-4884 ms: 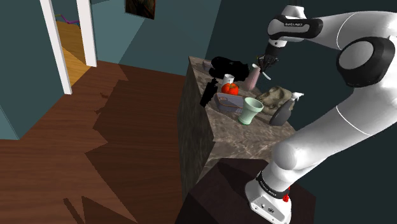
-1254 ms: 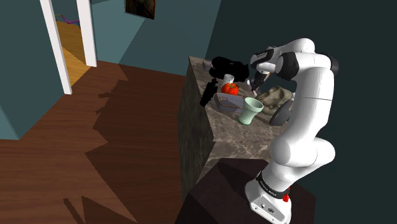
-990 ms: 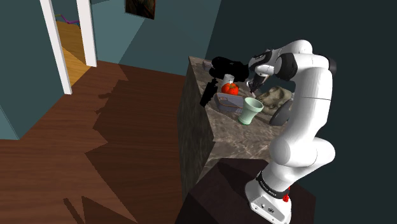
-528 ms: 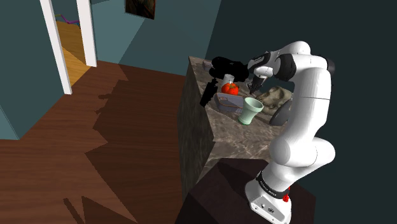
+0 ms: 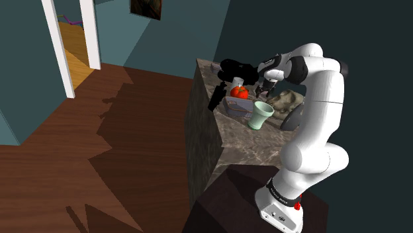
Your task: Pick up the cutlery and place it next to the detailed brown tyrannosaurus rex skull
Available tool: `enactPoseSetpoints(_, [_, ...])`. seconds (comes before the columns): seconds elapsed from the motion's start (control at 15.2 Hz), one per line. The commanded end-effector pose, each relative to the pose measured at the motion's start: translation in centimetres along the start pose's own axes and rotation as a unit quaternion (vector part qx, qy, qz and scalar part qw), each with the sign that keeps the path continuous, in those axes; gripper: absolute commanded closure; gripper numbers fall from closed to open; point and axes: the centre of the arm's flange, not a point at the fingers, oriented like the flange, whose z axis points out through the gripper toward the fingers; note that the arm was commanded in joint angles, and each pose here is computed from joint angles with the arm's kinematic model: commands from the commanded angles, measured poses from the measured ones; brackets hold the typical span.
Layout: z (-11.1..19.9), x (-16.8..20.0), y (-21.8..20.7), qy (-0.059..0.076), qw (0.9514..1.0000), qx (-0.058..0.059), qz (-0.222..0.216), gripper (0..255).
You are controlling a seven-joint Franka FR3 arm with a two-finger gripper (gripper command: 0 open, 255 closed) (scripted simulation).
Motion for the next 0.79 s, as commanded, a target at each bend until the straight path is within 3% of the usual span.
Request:
enactPoseSetpoints(0.0, [-1.4,0.0,0.0,0.0,1.0,0.0,0.0,0])
enactPoseSetpoints(0.2, [-5.1,0.0,0.0,0.0,1.0,0.0,0.0,0])
enactPoseSetpoints(0.73, [-5.1,0.0,0.0,0.0,1.0,0.0,0.0,0])
